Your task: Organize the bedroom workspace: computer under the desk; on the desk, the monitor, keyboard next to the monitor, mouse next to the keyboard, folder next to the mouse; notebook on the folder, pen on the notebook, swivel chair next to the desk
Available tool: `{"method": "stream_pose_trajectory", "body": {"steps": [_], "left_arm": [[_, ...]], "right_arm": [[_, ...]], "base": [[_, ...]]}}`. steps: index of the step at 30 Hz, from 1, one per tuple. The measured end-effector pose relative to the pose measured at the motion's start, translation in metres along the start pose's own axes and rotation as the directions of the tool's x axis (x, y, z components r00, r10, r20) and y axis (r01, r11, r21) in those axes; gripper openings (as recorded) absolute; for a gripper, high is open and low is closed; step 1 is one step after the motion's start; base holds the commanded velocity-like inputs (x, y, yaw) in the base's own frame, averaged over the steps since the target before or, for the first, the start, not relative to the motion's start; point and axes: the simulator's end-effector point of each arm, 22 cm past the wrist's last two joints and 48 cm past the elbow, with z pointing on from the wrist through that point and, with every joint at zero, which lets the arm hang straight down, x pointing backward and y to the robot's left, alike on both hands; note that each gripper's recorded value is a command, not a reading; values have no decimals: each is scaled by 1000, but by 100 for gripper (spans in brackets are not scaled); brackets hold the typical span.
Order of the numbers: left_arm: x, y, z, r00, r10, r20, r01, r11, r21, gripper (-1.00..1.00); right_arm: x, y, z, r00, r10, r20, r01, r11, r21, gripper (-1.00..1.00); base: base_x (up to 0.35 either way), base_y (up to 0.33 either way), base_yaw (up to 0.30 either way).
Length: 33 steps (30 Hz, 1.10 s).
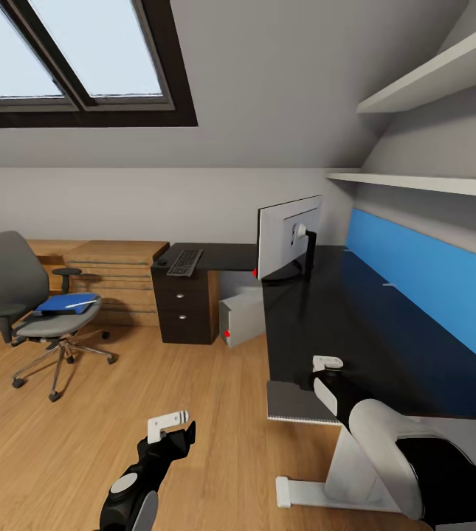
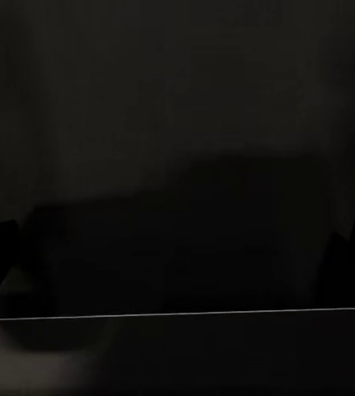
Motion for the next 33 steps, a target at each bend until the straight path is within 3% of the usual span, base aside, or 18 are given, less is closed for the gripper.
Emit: {"method": "stream_pose_trajectory", "body": {"steps": [14, 22, 33], "left_arm": [[0, 0, 0, 1000, 0, -1, 0, 1000, 0, 100], [2, 0, 1, 1000, 0, -4, 0, 1000, -1, 100], [7, 1, 2, 1000, 4, -16, -4, 1000, -2, 100]], "right_arm": [[-1, -1, 0, 1000, 7, 5, -7, 1000, 1, 100], [-20, 0, -3, 998, 27, 48, -27, 1000, -6, 100], [-65, 1, -12, 981, 48, 188, -47, 999, -14, 100]], "base": [[0, 0, 0], [0, 0, 0], [0, 0, 0]]}}
